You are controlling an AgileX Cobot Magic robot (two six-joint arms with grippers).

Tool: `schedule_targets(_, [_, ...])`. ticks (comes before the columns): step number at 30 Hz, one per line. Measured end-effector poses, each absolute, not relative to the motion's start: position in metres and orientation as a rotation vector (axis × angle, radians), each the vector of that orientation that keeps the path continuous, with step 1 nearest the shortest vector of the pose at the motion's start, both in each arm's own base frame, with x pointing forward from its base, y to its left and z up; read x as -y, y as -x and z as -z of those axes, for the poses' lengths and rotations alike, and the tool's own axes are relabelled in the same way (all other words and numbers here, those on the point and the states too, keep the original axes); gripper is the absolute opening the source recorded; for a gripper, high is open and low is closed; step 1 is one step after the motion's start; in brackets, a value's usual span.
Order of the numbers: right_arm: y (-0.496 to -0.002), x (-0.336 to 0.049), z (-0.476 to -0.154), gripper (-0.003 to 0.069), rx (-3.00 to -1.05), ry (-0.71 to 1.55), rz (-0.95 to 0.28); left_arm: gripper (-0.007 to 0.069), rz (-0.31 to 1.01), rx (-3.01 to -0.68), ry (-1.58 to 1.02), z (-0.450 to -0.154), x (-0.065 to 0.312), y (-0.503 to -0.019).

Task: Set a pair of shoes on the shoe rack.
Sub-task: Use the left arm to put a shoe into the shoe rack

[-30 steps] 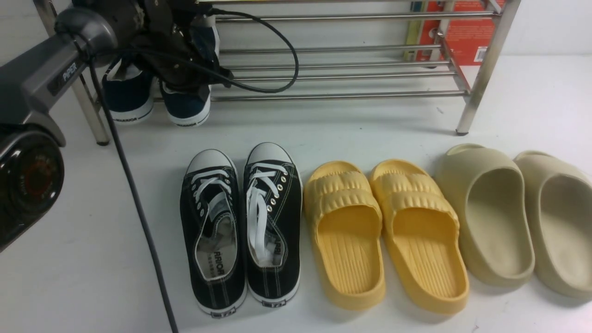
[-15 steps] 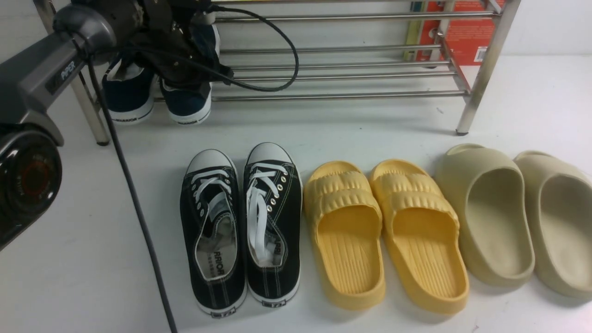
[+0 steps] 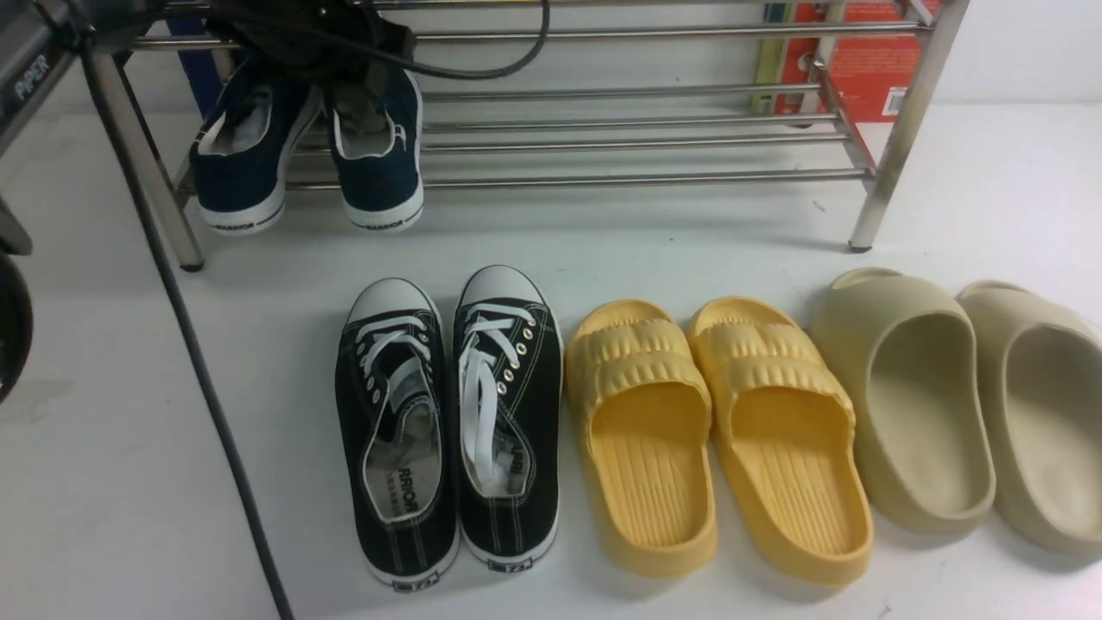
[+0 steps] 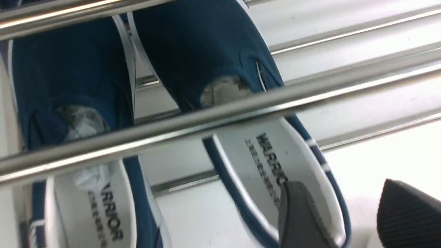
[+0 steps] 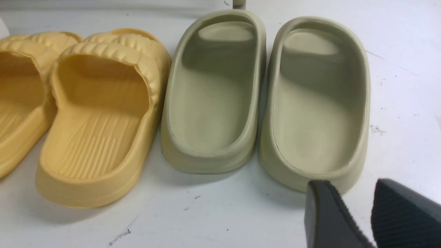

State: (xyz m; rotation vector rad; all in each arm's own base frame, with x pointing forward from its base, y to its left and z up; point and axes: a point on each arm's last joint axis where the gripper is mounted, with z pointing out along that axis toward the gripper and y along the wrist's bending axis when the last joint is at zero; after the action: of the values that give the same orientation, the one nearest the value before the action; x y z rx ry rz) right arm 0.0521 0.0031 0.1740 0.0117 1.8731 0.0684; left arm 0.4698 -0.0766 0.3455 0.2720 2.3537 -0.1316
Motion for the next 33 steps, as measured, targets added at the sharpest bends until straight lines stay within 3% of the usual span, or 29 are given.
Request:
schedule_targets(3, [-0.052,-0.003,-0.174,0.0239,-1.873,-0.012,-0.068,0.0259,0.141,-2.377,-0.279,-0.362,0.075,-0.455])
schedule_targets(5, [-0.052,-0.003,-0.174,0.0239,-1.873,-0.012,-0.068,0.0173,0.153,-2.393,-0.280,-0.374,0.074,-0.444])
schedule_targets(8, [-0.052,-0.003,-0.174,0.0239,-1.873,-0.012,-0.068,-0.0015,0.180,-2.414,-0.245,-0.396,0.072,-0.421])
schedule_targets(13, [-0.052,-0.003,-0.174,0.0239,-1.873,-0.012,-0.068,-0.0013,0.211,-2.472,-0.191,-0.402,0.076,-0.391])
schedule_targets(17, [-0.052,-0.003,-0.174,0.0239,-1.873,-0.012,-0.068,-0.0013,0.232,-2.623,-0.233,-0.363,0.105,-0.371])
schedule_targets(18, [-0.052,-0.003,-0.174,0.0239,-1.873,-0.012,-0.068,-0.0013,0.243,-2.666,-0.250,-0.342,0.118,-0.370])
schedule_targets(22, [-0.052,-0.003,-0.174,0.0239,-1.873,-0.012,-0.068,-0.0013,0.289,-2.639,-0.190,-0.293,0.144,-0.386])
schedule_targets(26, [-0.052,-0.003,-0.174,0.0239,-1.873,-0.011,-0.067,-0.0013,0.279,-2.575,-0.134,-0.273,0.144,-0.407])
schedule_targets(33, [-0.052,-0.003,-0.174,0.0239,-1.873,-0.011,-0.067,-0.0013,0.152,-2.486,-0.161,-0.244,0.132,-0.434])
